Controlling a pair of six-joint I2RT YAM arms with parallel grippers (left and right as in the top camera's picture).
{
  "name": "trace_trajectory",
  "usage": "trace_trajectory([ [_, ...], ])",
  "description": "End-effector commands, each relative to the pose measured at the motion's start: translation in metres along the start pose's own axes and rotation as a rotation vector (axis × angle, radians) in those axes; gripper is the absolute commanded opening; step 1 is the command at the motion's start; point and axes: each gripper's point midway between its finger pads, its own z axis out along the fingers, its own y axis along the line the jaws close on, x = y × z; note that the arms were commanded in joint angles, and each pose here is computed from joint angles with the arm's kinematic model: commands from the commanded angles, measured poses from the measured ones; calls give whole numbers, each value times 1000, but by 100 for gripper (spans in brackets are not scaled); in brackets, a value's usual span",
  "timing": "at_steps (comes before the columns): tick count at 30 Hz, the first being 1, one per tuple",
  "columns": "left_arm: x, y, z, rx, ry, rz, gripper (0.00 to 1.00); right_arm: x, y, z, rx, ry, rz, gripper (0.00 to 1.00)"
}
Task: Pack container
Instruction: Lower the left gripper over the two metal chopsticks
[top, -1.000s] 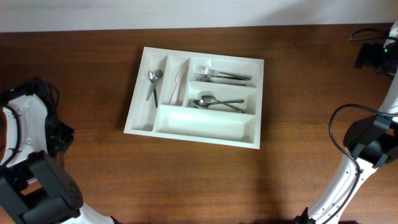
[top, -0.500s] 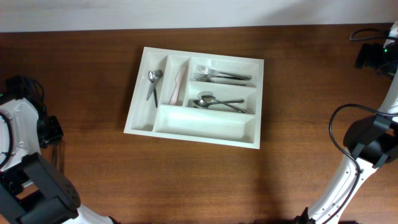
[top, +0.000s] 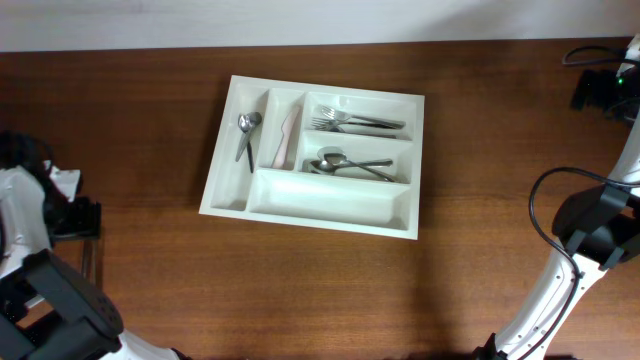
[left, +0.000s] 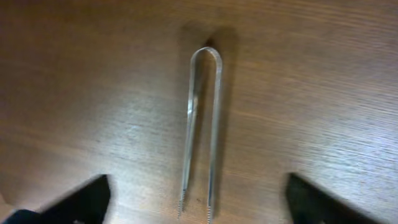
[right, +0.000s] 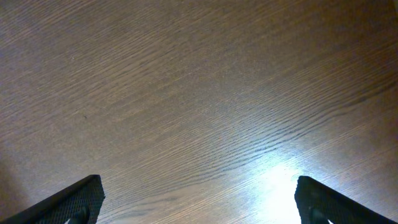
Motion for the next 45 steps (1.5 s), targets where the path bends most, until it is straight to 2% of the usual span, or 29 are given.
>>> trace_trajectory([
  [1, 4, 4, -3, 24, -24, 13, 97, 0, 2, 4, 3, 6, 4, 99],
  [9, 9, -1, -3, 47, -9, 30, 100, 0, 2, 4, 3, 6, 4, 99],
  [12, 2, -8, -3, 117, -60, 89, 100, 0, 2, 4, 3, 6, 4, 99],
  [15, 1, -10, 1, 170, -96, 87, 100, 0, 2, 4, 3, 6, 4, 99],
  [23, 28, 1, 22, 196, -49, 70, 100, 0, 2, 4, 3, 6, 4, 99],
  [29, 50, -11, 42, 239, 11, 102, 100, 0, 2, 4, 3, 6, 4, 99],
  [45, 59, -1, 55, 161, 55, 101, 100, 0, 2, 4, 3, 6, 4, 99],
])
